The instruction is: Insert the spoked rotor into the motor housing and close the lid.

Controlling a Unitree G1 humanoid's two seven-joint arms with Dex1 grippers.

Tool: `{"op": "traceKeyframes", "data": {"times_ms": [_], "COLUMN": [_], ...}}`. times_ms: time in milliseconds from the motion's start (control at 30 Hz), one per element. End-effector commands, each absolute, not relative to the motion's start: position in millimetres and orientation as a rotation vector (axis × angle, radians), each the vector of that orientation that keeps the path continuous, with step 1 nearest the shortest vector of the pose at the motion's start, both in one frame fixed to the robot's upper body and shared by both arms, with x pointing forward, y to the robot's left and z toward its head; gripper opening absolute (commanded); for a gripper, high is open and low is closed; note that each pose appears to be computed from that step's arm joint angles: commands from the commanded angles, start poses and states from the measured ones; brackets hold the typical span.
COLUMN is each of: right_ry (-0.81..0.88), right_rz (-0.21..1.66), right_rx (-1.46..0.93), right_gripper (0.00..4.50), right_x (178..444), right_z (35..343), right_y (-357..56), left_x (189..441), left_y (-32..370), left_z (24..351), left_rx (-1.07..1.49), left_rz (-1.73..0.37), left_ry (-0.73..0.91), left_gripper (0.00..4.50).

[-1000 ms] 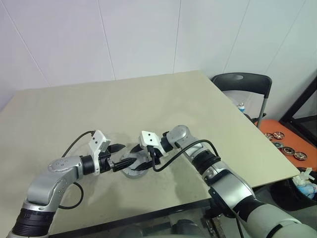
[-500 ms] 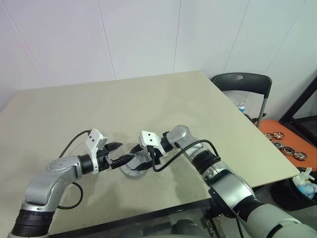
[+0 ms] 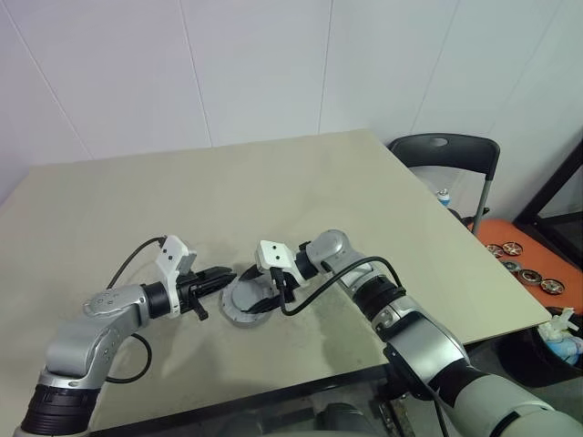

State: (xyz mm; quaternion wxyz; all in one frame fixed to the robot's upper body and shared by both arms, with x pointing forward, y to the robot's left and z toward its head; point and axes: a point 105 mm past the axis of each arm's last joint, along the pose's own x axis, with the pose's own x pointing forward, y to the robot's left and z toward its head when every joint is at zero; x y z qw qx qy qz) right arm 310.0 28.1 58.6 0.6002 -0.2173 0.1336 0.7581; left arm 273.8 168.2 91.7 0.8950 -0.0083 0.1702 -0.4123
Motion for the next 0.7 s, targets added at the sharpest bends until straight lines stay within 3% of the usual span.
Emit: {"op": "traceKeyframes", "data": {"times_ms": [33,433,700], "right_ry": [0.465,0.464,0.465], "right_rz": [1.728,1.728,1.722], "right_rx": [-0.575,-0.576,-0.563], "right_gripper": [3.28,3.28,3.28], "right_x": [307.7,306.7,306.5], "right_z": [28.4,27.1,26.8], "right_y": [8.7,9.2,9.4], "left_x": [274.2,273.6,277.2], "left_y": [165.1,142.2,151.1], "left_z": [98.4,80.0,73.0], "left_rx": [0.009,-0.007,0.017], "left_rz": [-0.876,-0.936,-0.904], "left_ry": [0.337,0.36,0.372], "left_gripper": [0.96,0.96,0.96]}}
